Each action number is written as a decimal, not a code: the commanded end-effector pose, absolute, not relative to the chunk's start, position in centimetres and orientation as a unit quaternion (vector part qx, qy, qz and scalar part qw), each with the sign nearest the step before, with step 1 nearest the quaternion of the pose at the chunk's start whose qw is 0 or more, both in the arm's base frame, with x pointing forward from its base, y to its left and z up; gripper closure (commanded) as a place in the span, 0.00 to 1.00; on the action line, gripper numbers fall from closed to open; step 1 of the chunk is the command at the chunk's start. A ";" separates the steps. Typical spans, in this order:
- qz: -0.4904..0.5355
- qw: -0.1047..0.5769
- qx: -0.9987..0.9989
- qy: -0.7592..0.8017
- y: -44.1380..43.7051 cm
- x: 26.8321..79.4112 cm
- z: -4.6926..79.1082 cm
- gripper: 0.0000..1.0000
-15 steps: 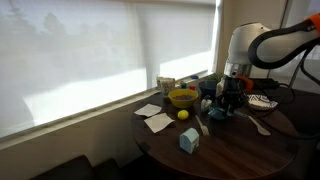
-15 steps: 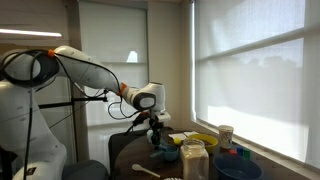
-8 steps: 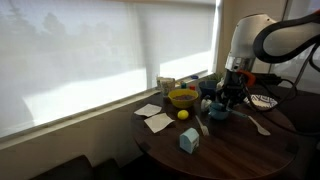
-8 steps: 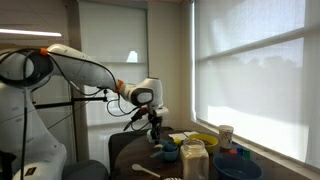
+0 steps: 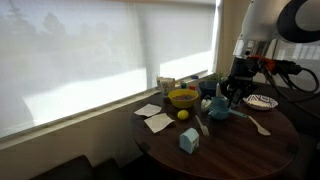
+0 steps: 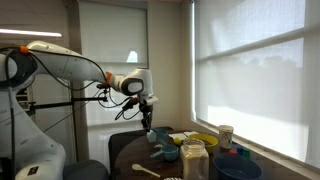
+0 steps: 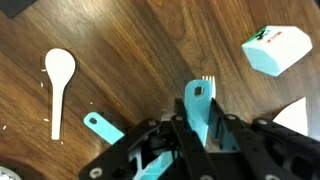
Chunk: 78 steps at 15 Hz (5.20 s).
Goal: Pick up the top blue measuring spoon from the stack and put it on the table, pick up the top blue measuring spoon from the stack and put it on the table
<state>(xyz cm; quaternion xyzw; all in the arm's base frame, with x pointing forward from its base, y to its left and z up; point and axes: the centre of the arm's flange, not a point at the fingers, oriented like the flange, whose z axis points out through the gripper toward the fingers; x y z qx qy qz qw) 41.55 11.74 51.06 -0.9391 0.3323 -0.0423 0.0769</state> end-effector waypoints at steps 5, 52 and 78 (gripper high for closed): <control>0.020 0.039 -0.969 0.244 17.3 39.8 48.4 0.94; 0.043 0.021 -0.976 0.213 16.5 38.4 46.4 0.00; 0.045 0.092 -0.808 0.581 8.3 51.7 43.6 0.08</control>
